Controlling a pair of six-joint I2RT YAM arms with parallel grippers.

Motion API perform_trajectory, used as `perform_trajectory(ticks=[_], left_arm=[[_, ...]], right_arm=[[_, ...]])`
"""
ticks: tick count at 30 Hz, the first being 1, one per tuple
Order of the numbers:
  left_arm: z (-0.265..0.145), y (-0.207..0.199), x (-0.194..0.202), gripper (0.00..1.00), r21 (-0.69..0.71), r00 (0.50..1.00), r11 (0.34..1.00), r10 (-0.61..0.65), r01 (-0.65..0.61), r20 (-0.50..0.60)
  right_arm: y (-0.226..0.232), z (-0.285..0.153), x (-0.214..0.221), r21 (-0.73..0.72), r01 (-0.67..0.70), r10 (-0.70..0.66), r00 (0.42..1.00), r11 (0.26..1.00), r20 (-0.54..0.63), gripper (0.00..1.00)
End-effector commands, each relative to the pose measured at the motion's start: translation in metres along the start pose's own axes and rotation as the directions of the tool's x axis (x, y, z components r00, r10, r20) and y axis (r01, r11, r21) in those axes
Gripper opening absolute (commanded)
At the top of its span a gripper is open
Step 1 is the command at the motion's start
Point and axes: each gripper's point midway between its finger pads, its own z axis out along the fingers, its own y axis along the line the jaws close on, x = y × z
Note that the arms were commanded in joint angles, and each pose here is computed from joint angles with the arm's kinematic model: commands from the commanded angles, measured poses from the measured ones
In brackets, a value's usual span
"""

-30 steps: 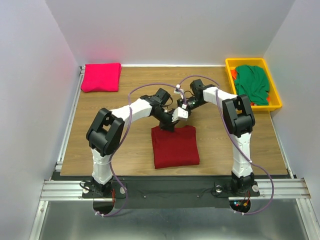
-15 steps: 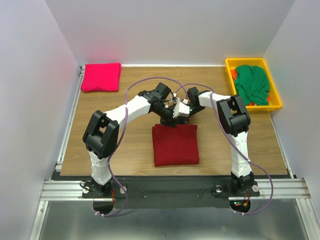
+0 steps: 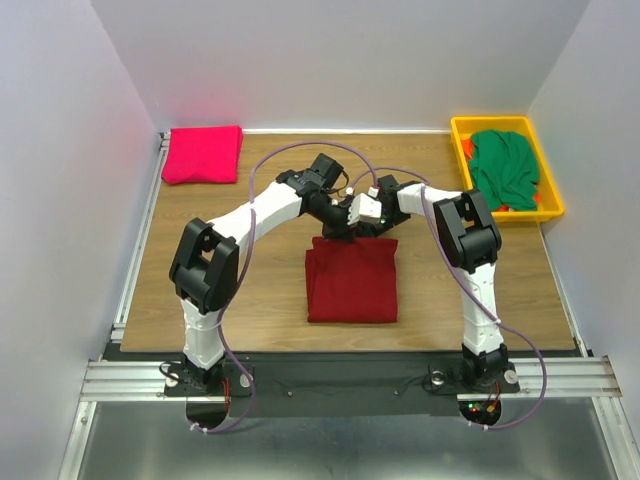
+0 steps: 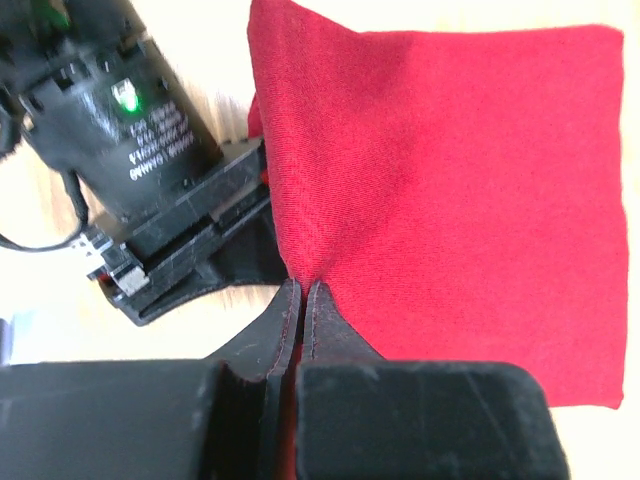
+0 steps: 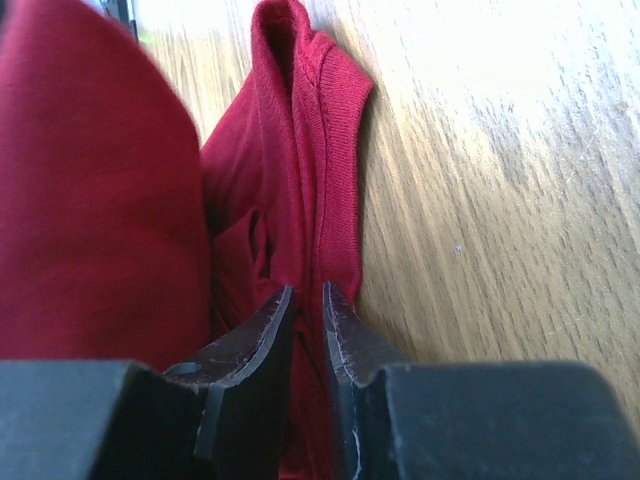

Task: Fold and stack the t-shirts
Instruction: Fold the tshirt

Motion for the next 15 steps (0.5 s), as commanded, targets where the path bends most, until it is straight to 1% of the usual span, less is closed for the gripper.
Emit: perform_trajectory(ticks=[1, 4, 7, 8, 9, 11, 14, 15], left_arm=[[-0.012, 0.015, -0.008, 0.00, -0.035, 0.999, 0.999, 0.036, -0.036, 0.013], [-0.009, 0.016, -0.002, 0.00, -0.025, 0.999, 0.999, 0.038, -0.038, -0.001], [-0.007, 0.014, 0.002, 0.00, -0.012, 1.000, 0.999, 0.030, -0.030, -0.009], [-0.006, 0.013, 0.003, 0.00, -0.013, 1.000, 1.000, 0.028, -0.028, -0.010], [-0.006, 0.013, 0.005, 0.00, -0.012, 0.999, 0.999, 0.032, -0.032, -0.010], [-0.006, 0.011, 0.007, 0.00, -0.007, 0.999, 0.999, 0.033, -0.033, -0.013], [-0.005, 0.011, 0.008, 0.00, -0.006, 0.999, 0.999, 0.040, -0.041, -0.013], [-0.004, 0.011, 0.008, 0.00, -0.007, 0.999, 0.999, 0.040, -0.041, -0.014]], right_arm=[[-0.011, 0.002, 0.013, 0.033, 0.010, -0.008, 0.999, 0.999, -0.038, 0.24], [-0.012, 0.000, 0.004, 0.050, 0.029, -0.027, 0.999, 0.998, -0.034, 0.25], [-0.017, -0.007, -0.011, 0.092, 0.072, -0.069, 0.997, 0.993, -0.027, 0.33], [-0.020, -0.011, -0.021, 0.131, 0.102, -0.099, 0.995, 0.986, -0.030, 0.35], [-0.022, -0.015, -0.027, 0.150, 0.121, -0.118, 0.993, 0.981, -0.029, 0.39], [-0.025, -0.026, -0.049, 0.213, 0.176, -0.175, 0.984, 0.961, -0.022, 0.44], [-0.029, -0.039, -0.068, 0.279, 0.219, -0.222, 0.975, 0.935, -0.020, 0.51], [-0.030, -0.044, -0.080, 0.304, 0.244, -0.252, 0.968, 0.921, -0.014, 0.55]])
